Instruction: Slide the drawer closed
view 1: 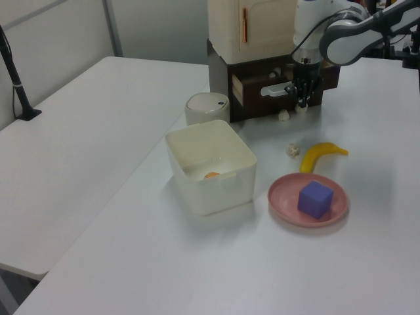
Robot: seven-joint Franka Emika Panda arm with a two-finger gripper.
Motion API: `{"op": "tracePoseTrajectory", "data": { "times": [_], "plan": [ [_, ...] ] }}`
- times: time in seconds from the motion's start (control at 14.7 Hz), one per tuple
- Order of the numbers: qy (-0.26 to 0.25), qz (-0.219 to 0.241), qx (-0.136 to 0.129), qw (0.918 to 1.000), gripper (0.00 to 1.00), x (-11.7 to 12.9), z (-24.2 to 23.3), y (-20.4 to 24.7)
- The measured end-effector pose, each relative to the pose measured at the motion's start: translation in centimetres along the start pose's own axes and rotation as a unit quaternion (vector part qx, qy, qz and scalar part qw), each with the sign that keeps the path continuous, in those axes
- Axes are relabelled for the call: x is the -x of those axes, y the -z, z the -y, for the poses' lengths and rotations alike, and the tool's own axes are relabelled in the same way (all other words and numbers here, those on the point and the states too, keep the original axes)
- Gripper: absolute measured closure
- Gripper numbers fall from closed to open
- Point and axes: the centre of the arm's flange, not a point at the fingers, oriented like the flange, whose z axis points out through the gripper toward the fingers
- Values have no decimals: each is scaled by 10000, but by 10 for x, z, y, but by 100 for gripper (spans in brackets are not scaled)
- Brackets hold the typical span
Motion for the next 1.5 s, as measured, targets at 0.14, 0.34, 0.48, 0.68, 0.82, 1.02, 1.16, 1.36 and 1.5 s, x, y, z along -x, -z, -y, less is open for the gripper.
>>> {"op": "tracePoseTrajectory", "data": {
  "times": [0.14, 0.34, 0.48, 0.68, 0.82, 1.02, 1.16, 1.36, 1.5],
  "plan": [
    [-300, -165, 34, 9994, 99, -10, -8, -8],
    [-701, -467, -44, 9964, 99, -28, -23, -14],
    [-915, -656, -54, 9936, 99, -40, -37, -16],
    [-1191, -855, 13, 9892, 99, -56, -59, -16],
    [-1304, -925, 80, 9871, 99, -64, -73, -17],
    [-1314, -929, 96, 9869, 99, -65, -75, -18],
    [-1305, -931, 97, 9870, 99, -65, -75, -18],
    [-1192, -852, 192, 9890, 99, -59, -69, -19],
    [-962, -644, 417, 9924, 99, -43, -52, -21]
  ]
}}
